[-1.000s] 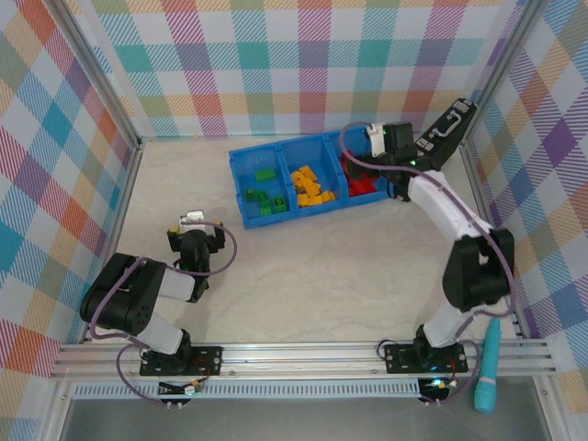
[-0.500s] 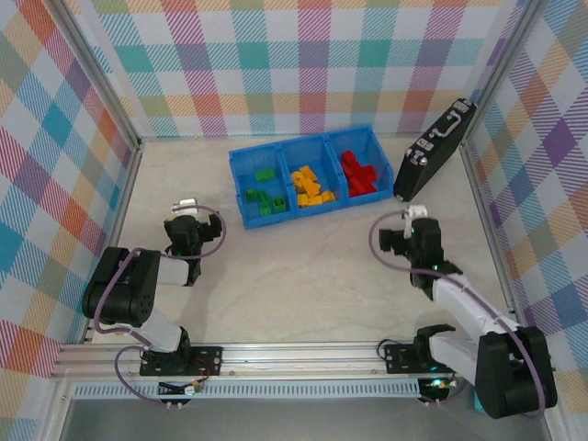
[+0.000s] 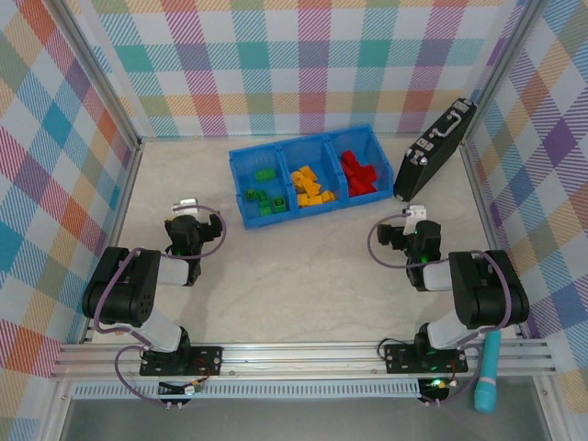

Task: Sort the legos into containers by color
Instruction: Reset both arms

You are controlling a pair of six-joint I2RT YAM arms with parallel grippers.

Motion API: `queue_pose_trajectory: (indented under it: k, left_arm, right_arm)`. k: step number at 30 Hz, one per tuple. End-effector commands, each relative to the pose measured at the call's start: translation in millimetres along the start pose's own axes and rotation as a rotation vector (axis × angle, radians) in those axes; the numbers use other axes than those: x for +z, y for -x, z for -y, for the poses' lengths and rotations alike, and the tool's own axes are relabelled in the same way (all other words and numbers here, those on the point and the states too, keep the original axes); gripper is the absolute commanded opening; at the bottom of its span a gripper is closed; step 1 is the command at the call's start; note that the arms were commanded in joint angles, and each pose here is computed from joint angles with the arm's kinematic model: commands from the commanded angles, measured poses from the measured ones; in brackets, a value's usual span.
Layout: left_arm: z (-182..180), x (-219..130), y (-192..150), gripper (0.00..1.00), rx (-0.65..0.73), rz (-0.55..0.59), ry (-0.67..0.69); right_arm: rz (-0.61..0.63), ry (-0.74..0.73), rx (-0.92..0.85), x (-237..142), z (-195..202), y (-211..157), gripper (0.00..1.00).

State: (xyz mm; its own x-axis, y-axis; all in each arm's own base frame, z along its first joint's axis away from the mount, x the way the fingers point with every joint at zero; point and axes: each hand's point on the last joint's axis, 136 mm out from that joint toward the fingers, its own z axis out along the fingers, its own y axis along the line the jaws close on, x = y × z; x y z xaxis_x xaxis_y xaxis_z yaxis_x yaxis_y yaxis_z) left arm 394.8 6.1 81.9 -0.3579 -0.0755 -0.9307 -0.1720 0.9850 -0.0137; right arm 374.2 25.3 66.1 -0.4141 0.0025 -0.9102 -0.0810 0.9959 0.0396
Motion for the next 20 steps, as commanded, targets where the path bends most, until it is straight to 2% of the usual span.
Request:
queue_pose_trajectory:
  k: [1,20]
  left_arm:
    - [3.0,1.5,3.0,1.0,-0.009,0.003,-0.014]
    - [3.2,2.7,1.2,1.0,-0.01,-0.007,-0.016]
  right_arm:
    - [0.036,0.013,0.012,10.8,-0.1,30.3,0.99]
    - [0.031,0.042,0.024,13.0,1.2,31.8,0.99]
